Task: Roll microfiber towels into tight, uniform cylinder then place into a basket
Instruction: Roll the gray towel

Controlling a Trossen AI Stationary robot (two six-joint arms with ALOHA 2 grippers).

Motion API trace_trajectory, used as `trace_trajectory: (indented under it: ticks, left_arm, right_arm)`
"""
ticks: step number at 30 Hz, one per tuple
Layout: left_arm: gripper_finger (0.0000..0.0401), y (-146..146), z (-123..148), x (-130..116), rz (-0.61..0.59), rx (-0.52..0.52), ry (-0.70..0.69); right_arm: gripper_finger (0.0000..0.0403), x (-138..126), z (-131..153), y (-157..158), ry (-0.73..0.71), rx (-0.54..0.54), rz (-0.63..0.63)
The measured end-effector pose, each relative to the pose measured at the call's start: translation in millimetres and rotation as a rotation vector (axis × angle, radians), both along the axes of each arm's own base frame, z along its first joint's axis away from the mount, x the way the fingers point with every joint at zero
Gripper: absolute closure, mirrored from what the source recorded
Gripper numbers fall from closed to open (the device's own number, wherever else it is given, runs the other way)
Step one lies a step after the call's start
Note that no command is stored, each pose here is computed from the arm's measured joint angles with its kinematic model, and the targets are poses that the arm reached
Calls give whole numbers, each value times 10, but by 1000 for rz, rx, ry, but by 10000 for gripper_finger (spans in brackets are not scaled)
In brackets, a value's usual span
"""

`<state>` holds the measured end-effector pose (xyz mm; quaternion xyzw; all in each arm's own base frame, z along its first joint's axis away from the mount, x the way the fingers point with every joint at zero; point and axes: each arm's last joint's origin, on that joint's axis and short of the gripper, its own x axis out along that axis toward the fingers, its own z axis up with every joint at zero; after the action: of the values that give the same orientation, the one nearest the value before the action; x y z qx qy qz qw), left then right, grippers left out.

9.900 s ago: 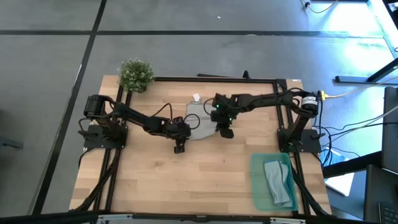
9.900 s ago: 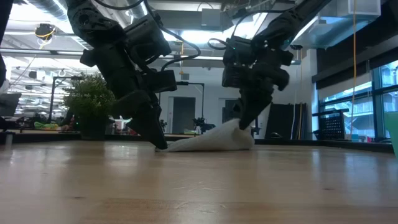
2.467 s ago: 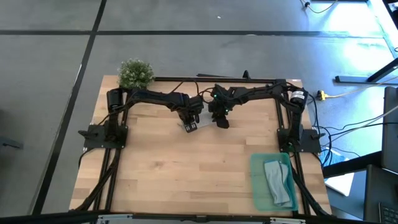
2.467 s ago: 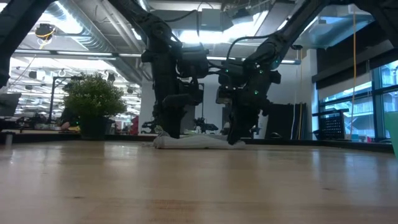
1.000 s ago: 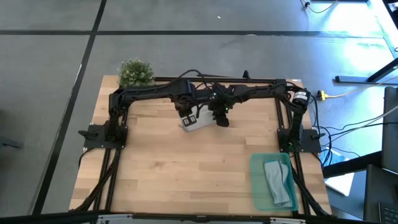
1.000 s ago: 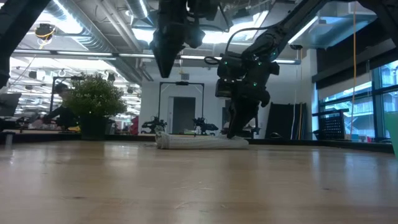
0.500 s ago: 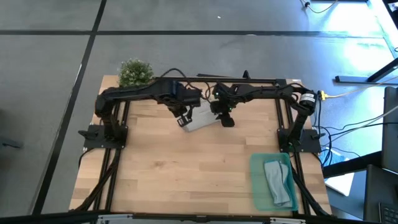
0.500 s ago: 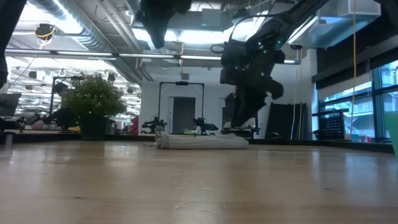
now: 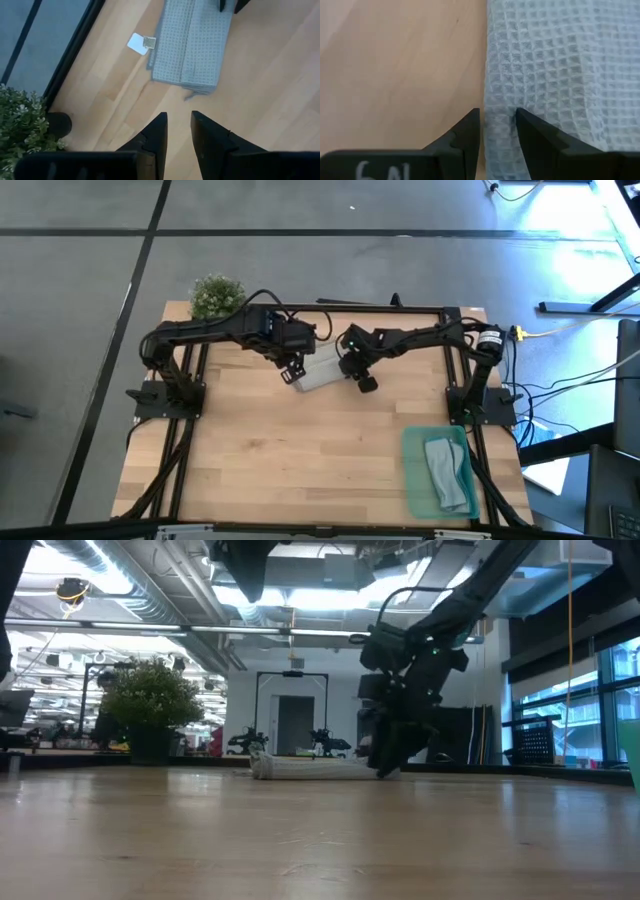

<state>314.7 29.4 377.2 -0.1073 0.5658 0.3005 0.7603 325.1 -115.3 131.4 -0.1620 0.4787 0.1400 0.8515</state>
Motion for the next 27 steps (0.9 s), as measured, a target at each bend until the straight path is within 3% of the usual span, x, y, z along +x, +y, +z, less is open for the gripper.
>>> trace_trajectory:
  ticks: [11, 14, 17, 21, 27]
  left_arm:
    - [319, 2, -8, 6, 0, 0, 4]
    - [319, 1, -8, 6, 0, 0, 4]
    - [319, 0, -8, 6, -1, 0, 5]
    - [319, -3, -9, 5, -2, 0, 7]
    - [319, -3, -9, 4, -3, 0, 7]
  right_arm:
    - [281, -48, -152, 10, -33, -59, -22]
    - [312, -46, -154, 5, -31, -67, -28]
    - [372, -49, -157, 1, -24, -63, -47]
    - [386, -54, -153, 3, -3, -7, -106]
    - [392, -36, -4, 27, 126, 195, -78]
